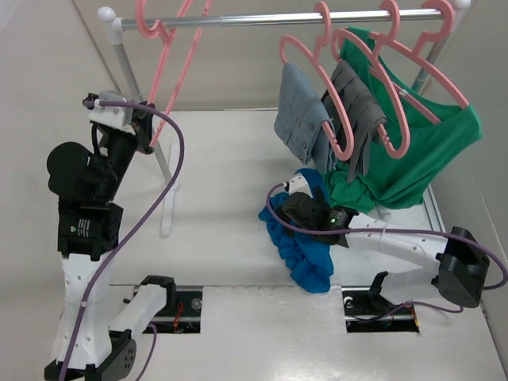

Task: Place the t-shirt on the hanger
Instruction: Grab a hanger with the left arm, then place tshirt on hanger

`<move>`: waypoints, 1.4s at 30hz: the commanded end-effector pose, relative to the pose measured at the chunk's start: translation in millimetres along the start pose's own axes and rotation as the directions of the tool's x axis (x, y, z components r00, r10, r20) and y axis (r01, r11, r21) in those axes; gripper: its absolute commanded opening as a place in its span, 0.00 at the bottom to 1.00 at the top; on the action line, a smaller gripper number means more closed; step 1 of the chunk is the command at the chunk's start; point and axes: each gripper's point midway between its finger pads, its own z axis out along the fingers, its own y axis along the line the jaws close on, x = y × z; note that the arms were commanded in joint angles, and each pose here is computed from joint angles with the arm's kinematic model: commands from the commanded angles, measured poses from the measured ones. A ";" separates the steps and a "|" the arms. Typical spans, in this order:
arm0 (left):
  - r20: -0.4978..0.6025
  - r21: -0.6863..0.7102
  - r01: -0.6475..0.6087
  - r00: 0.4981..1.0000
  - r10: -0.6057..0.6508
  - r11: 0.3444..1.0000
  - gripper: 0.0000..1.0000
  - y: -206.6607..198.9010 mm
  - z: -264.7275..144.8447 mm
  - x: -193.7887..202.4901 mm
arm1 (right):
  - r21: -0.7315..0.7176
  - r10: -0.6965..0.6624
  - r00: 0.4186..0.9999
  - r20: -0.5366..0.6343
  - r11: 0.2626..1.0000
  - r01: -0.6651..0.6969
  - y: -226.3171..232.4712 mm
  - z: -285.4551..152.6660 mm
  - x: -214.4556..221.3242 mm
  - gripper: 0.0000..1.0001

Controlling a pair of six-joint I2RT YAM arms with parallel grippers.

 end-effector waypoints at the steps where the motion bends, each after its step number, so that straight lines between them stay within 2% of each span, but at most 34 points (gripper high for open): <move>1: 0.090 -0.014 -0.044 0.995 0.045 0.999 0.00 0.6 -13.1 -22.9 | -0.019 0.022 0.997 0.077 1.000 -0.021 -1.7 -11.5 -29.2 0.99; 8: 0.044 -0.012 -0.125 0.991 0.125 0.992 0.00 -11.5 -61.1 31.5 | -0.109 -0.039 0.985 0.168 0.992 0.057 16.5 -36.3 -60.5 0.99; 12: 0.032 -0.001 -0.154 0.988 0.154 0.988 0.00 -18.7 -85.8 46.9 | -0.179 0.007 0.963 0.269 0.983 0.043 23.4 -57.6 -91.2 0.99; 15: -0.015 0.011 -0.176 0.984 0.177 0.984 0.00 -20.2 -90.4 65.9 | -0.223 0.033 0.953 0.303 0.974 0.037 31.4 -68.4 -106.5 0.99; 19: -0.137 0.021 -0.263 0.955 0.263 0.965 0.00 -13.6 -90.8 114.9 | -0.338 0.120 0.905 0.407 0.941 0.027 53.8 -106.9 -159.5 0.99; 22: -0.205 0.049 -0.343 0.916 0.346 0.938 0.00 -9.6 -91.3 147.5 | -0.456 0.238 0.857 0.456 0.890 -0.005 76.4 -126.5 -200.2 0.99; 23: -0.208 0.055 -0.359 0.909 0.362 0.932 0.00 -9.6 -92.5 151.4 | -0.506 0.307 0.829 0.468 0.862 -0.034 88.0 -134.7 -225.5 0.99; 26: -0.216 0.067 -0.382 0.896 0.387 0.922 0.00 -9.4 -93.6 158.5 | -0.590 0.398 0.794 0.459 0.805 -0.062 116.3 -148.2 -270.1 0.99; 29: -0.220 0.123 -0.384 0.888 0.403 0.915 0.00 -17.4 -95.5 165.1 | -0.661 0.497 0.771 0.398 0.738 -0.134 138.6 -150.2 -297.3 0.99; 33: -0.222 0.139 -0.378 0.889 0.401 0.915 0.00 -19.7 -93.4 167.5 | -0.745 0.578 0.775 0.256 0.629 -0.224 189.8 -129.6 -318.2 0.92; 36: -0.225 0.140 -0.377 0.888 0.400 0.916 0.00 -19.2 -91.5 166.4 | -0.750 0.616 0.761 0.203 0.597 -0.283 205.7 -124.7 -317.0 0.92; 38: -0.241 0.159 -0.366 0.886 0.396 0.917 0.00 -20.6 -88.5 170.7 | -0.764 0.652 0.722 0.230 0.581 -0.282 206.1 -133.5 -331.1 0.92; 42: -0.239 0.182 -0.365 0.884 0.402 0.913 0.00 -23.6 -86.3 172.9 | -0.763 0.674 0.701 0.234 0.574 -0.297 212.5 -128.3 -344.1 0.92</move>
